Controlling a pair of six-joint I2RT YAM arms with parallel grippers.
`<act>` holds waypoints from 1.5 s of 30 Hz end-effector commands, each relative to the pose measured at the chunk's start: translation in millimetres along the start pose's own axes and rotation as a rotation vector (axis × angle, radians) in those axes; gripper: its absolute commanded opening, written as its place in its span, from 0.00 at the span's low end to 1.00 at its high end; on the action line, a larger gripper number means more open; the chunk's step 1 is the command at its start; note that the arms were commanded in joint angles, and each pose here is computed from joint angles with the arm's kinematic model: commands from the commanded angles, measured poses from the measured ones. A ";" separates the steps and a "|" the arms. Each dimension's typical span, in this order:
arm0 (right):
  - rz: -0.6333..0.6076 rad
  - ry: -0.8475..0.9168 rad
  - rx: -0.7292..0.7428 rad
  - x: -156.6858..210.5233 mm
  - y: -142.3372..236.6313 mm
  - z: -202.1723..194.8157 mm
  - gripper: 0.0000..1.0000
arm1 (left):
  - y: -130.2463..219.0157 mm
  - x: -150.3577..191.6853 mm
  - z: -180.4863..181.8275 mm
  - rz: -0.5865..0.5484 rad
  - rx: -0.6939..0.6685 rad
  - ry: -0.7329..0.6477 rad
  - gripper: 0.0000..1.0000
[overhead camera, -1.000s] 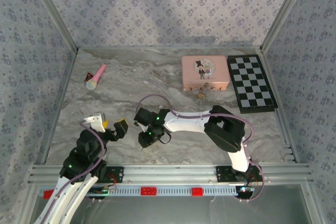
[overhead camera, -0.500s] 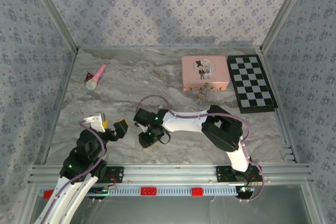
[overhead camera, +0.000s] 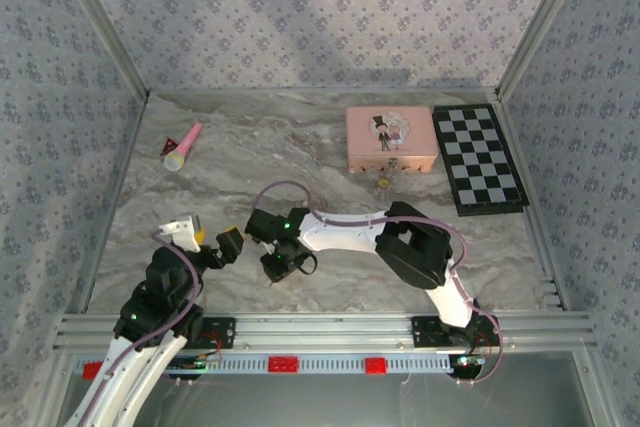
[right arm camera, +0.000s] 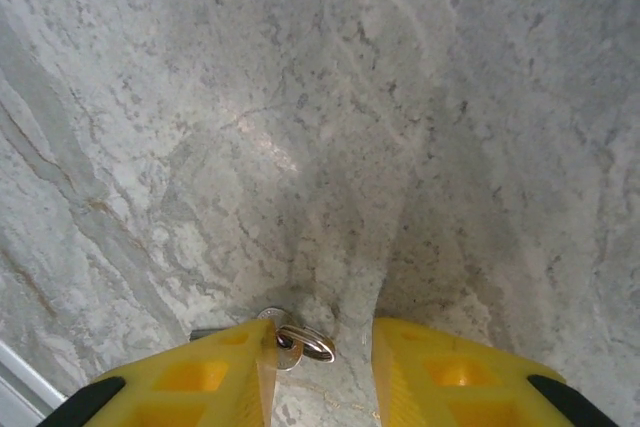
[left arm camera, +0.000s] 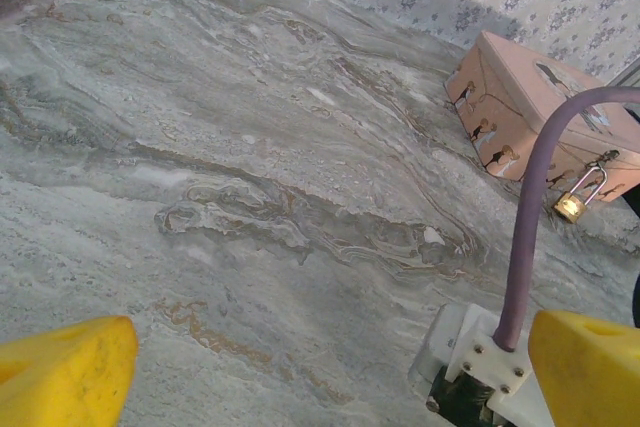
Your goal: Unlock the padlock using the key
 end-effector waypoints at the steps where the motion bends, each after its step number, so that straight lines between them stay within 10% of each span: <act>1: 0.066 0.038 0.030 8.8 -24.7 6.2 0.31 | 0.9 -0.8 -0.1 -0.010 0.004 0.005 1.00; 23: -0.004 -0.038 -0.018 6.8 -7.7 1.2 0.10 | 0.0 -0.7 -0.1 -0.013 0.006 0.006 1.00; 35: -0.303 -0.236 -0.045 9.2 48.3 -41.3 0.00 | -5.2 -2.7 1.8 -0.016 -0.027 0.036 1.00; 45: -0.691 -0.608 -0.052 24.1 120.6 -108.9 0.00 | -47.7 22.6 -50.3 0.263 0.142 0.263 0.97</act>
Point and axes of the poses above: each hand's point on the last joint's axis, 136 mm out from that joint toward the fingers, its own y axis back along the fingers, its own z axis along the line the jaws close on, x = y × z, the point moved 3 cm from there along y, back along the fingers, and after that the axes turned 15 degrees about y, right-handed, at the moved point
